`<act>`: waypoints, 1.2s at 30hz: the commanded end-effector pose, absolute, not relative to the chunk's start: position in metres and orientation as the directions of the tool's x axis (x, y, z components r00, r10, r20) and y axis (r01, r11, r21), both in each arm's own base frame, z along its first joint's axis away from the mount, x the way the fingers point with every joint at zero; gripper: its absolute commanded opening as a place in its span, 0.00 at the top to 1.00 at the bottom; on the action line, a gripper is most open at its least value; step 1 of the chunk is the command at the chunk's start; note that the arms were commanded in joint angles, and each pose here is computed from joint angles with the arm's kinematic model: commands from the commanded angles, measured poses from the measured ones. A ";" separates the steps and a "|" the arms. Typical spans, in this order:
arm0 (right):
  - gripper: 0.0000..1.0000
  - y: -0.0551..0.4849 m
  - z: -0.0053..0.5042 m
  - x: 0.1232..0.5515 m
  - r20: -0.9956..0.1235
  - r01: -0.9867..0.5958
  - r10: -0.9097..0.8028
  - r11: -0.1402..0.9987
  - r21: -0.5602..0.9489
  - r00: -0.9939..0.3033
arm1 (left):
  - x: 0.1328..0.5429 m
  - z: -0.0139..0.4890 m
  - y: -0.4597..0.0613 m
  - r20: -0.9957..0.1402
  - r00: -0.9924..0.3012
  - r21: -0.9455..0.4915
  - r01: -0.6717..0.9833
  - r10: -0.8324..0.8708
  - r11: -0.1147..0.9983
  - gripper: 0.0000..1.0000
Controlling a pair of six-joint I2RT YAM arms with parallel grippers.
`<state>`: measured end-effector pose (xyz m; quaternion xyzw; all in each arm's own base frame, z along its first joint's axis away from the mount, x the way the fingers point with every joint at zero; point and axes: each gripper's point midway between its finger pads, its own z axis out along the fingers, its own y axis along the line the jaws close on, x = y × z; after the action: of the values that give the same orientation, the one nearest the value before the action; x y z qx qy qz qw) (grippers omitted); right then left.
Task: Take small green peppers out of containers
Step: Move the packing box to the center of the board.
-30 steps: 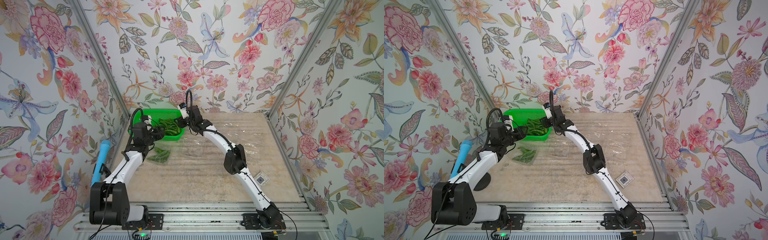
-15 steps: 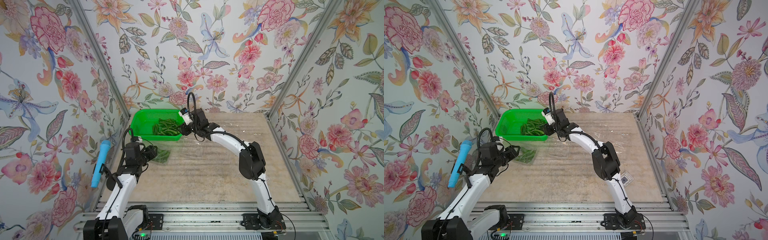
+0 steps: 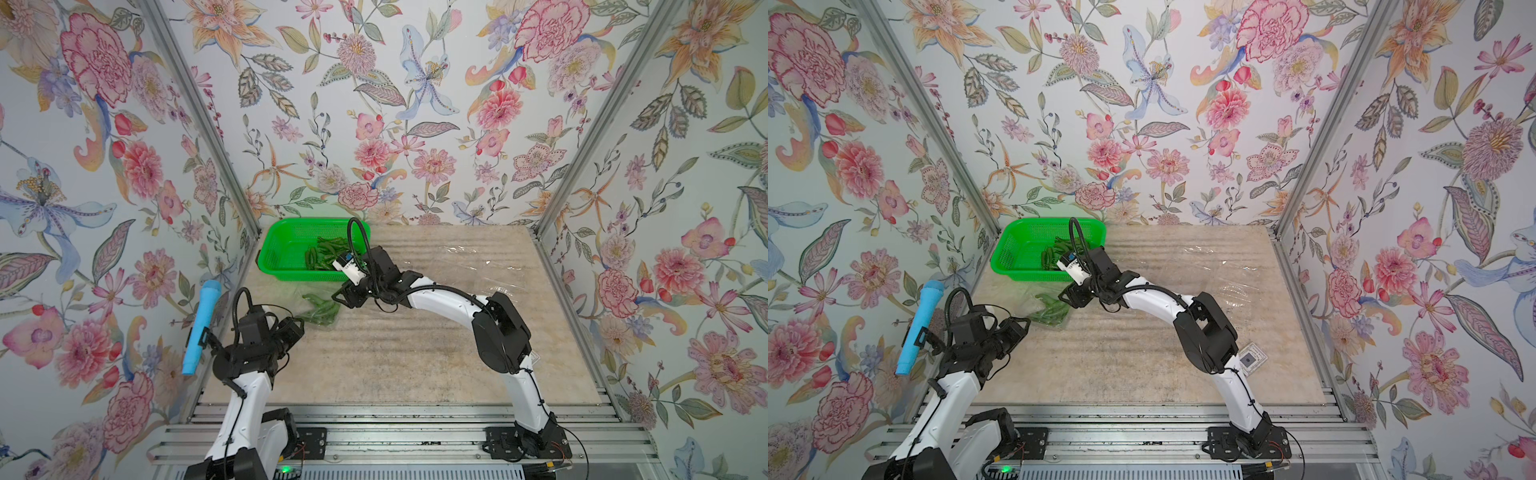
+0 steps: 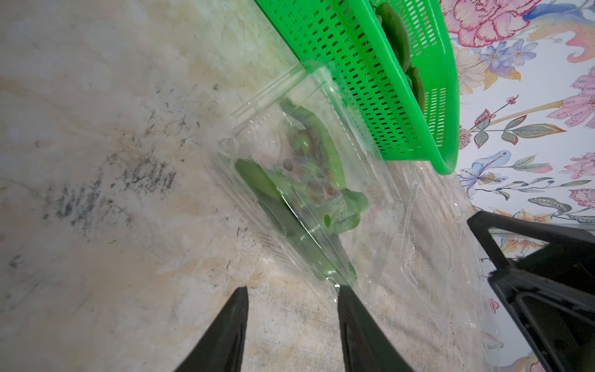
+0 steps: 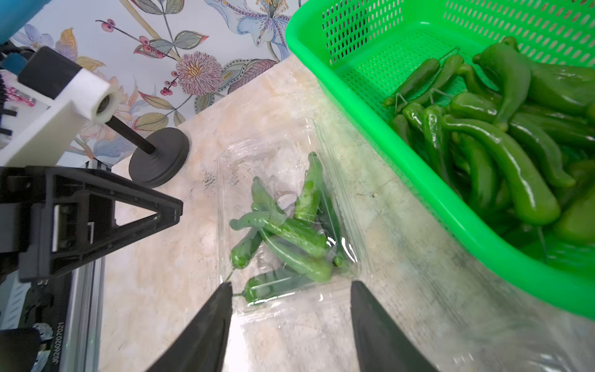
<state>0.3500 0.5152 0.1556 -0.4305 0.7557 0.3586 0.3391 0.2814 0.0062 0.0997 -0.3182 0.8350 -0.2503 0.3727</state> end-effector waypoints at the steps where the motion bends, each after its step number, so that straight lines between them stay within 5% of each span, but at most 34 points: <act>1: 0.37 0.525 0.145 0.358 -0.830 -0.917 -0.431 0.336 0.215 -0.353 | 0.275 0.093 0.012 -0.445 -0.493 -0.672 -0.368 -0.747 0.643 0.51; 15: 0.27 0.550 0.124 0.383 -0.818 -0.926 -0.456 0.301 0.227 -0.349 | 0.298 0.087 0.031 -0.475 -0.453 -0.697 -0.330 -0.754 0.637 0.50; 36: 0.30 0.553 0.090 0.385 -0.759 -0.896 -0.478 0.285 0.342 -0.442 | 0.343 0.078 0.034 -0.458 -0.471 -0.750 -0.251 -0.754 0.612 0.49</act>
<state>0.3905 0.5572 0.1105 -0.4595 0.7418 0.3878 0.2969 0.3319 0.0313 0.0690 -0.3259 0.8064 -0.2988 0.3927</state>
